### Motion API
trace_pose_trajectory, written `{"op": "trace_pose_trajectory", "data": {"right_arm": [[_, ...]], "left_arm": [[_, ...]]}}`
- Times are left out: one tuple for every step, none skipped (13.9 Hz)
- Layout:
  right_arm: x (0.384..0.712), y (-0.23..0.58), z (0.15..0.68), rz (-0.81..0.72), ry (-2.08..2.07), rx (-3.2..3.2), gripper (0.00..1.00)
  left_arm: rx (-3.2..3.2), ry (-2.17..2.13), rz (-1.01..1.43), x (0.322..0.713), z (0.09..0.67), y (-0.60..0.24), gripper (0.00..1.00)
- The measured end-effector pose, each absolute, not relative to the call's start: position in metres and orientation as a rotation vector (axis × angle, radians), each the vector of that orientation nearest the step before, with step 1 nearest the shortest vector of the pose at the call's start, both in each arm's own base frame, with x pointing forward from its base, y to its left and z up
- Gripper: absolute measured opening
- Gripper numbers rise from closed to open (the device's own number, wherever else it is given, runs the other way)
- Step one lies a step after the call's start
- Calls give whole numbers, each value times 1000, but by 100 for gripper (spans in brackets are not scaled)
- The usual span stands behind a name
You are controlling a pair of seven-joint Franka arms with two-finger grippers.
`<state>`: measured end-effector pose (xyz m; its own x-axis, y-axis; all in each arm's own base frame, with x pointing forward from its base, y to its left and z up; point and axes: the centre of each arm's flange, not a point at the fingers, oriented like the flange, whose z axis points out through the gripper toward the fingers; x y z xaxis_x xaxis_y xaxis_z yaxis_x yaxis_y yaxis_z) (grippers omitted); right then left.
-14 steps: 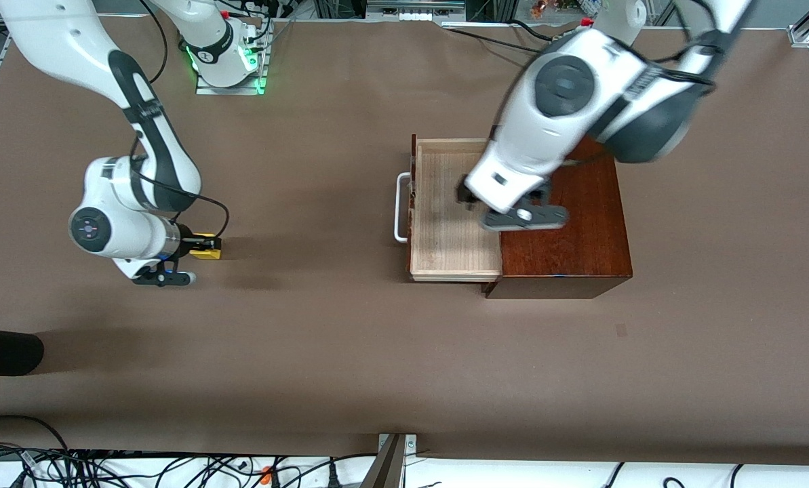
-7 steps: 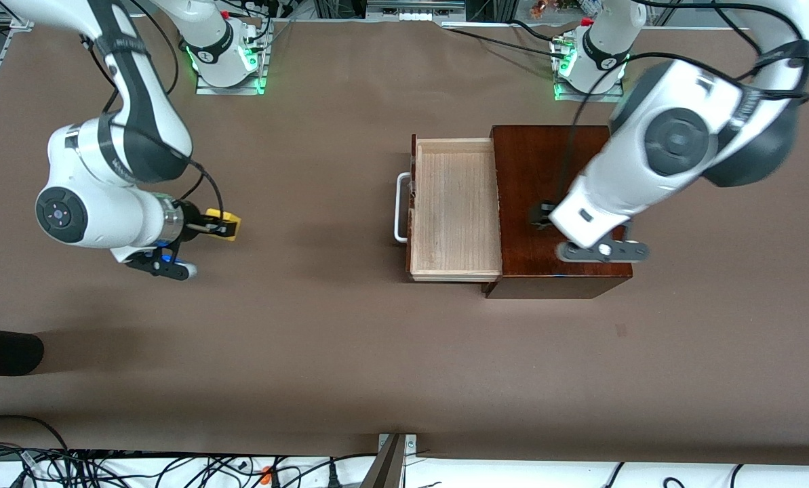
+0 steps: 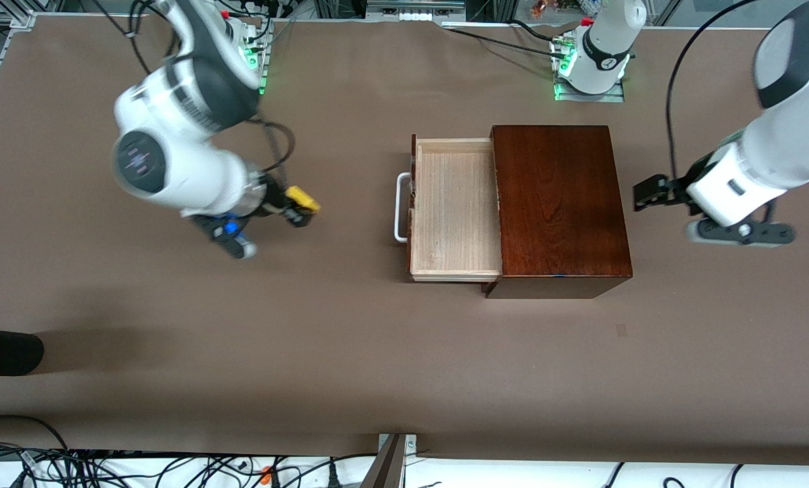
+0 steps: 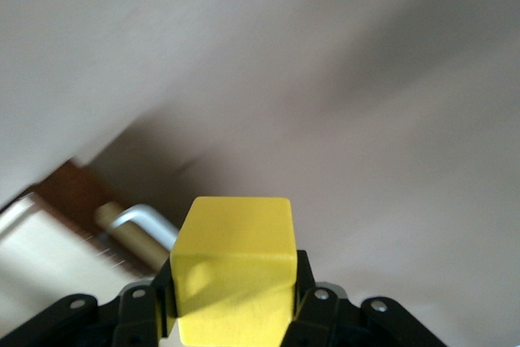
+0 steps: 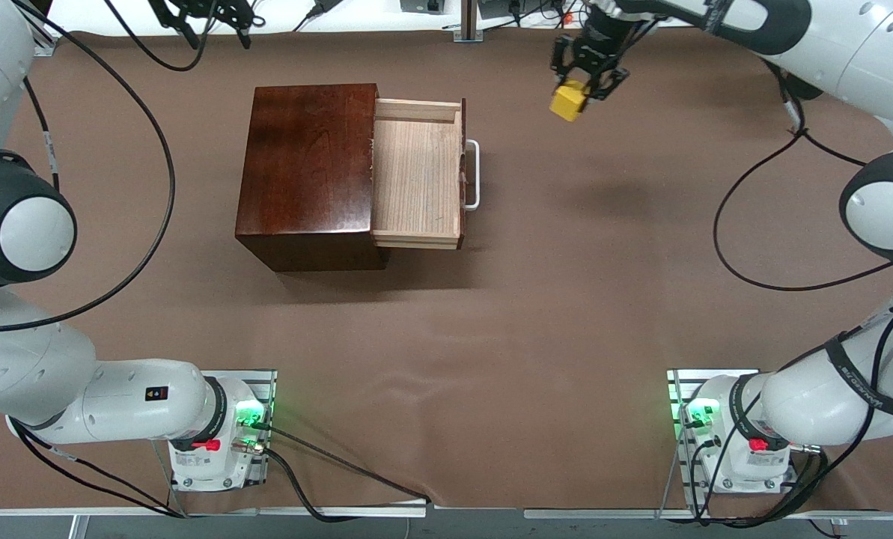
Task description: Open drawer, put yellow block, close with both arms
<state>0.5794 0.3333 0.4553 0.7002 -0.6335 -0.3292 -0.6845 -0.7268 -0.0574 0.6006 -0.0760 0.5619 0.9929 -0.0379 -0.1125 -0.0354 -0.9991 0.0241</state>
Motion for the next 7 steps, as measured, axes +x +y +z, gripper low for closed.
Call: {"op": "trace_pose_trajectory", "data": {"right_arm": [[569,363,461,401,1128,-2688,56],[558,391,465,377,1191,-2638,56],[545,417,467,362,1258,-2583,56],[532,443,467,360,1329,-2527,56],[521,463,463,370,1401,-2477,56],[513,476,458,382,1462,-2437,56],[508,486,454,392,1513,-2401,56]], "left_arm": [[3119,-67,-171,597,568,-72,100],[3120,-80,-174,594,572,-69,100],[3120,-94,-176,591,577,-65,100],[3121,-113,-178,588,581,-59,100],[3119,-131,-181,585,586,-53,100],[3116,-141,-181,581,592,-49,100],[3115,-150,-180,578,597,-46,100]]}}
